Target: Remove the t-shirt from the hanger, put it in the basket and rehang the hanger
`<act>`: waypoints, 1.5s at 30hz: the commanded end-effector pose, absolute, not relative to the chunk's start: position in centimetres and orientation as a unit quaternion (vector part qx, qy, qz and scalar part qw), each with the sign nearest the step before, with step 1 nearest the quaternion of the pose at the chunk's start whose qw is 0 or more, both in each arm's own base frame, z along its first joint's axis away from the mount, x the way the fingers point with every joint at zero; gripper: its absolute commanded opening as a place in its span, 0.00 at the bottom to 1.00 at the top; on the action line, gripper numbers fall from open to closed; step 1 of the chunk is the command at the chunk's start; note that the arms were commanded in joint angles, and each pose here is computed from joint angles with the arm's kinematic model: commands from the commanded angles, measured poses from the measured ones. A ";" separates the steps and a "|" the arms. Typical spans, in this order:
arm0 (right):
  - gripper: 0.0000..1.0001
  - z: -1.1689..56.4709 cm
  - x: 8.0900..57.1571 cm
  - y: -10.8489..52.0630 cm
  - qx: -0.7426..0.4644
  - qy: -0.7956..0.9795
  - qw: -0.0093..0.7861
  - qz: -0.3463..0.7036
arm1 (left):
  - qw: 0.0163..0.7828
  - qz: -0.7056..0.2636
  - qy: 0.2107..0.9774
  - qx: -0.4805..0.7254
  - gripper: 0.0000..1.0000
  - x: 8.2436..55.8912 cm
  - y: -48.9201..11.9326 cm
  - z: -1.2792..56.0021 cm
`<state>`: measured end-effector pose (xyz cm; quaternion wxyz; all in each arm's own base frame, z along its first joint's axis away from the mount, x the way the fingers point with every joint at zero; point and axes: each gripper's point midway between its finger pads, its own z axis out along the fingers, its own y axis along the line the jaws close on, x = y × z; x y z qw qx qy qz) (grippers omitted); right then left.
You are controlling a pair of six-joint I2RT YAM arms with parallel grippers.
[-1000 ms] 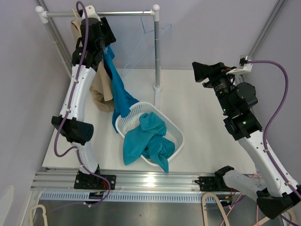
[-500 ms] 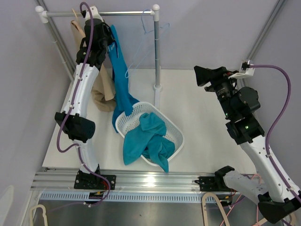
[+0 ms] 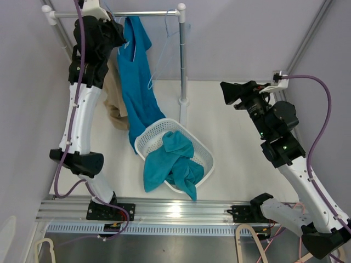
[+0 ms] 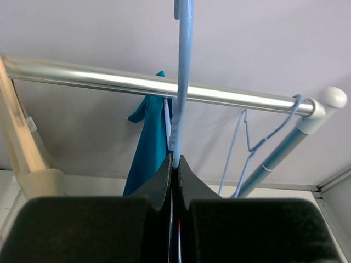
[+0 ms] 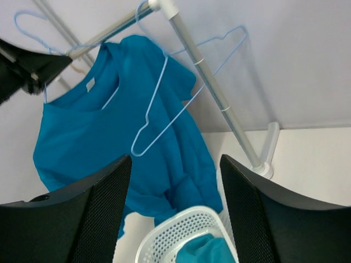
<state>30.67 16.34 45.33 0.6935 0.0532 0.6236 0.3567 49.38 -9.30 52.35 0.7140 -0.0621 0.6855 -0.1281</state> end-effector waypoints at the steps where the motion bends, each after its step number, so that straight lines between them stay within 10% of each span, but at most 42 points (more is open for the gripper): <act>1: 0.71 45.8 30.0 18.8 -0.001 0.634 0.697 0.335 | 0.757 -0.165 0.630 -0.052 0.01 45.1 -9.2 58.6; 12: 0.82 40.7 22.4 35.0 -0.312 0.626 0.599 0.390 | 0.692 -0.165 0.693 -0.115 0.01 41.1 -8.2 54.0; 29: 0.84 37.1 18.3 48.9 -0.345 0.602 0.584 0.422 | 0.686 -0.136 0.699 -0.151 0.01 37.7 -7.8 51.6; 32: 0.70 37.7 18.9 49.5 -0.336 0.603 0.594 0.413 | 0.684 -0.138 0.701 -0.150 0.01 38.0 -8.1 51.5; 33: 0.34 37.7 18.7 49.6 -0.340 0.601 0.593 0.415 | 0.681 -0.138 0.703 -0.151 0.01 38.2 -8.2 51.3; 35: 0.00 37.3 18.3 49.3 -0.337 0.610 0.586 0.414 | 0.679 -0.140 0.705 -0.150 0.01 38.6 -8.4 50.9; 45: 0.00 29.9 7.5 46.0 -0.334 0.658 0.485 0.469 | 0.673 -0.113 0.715 -0.151 0.01 43.7 -9.1 50.2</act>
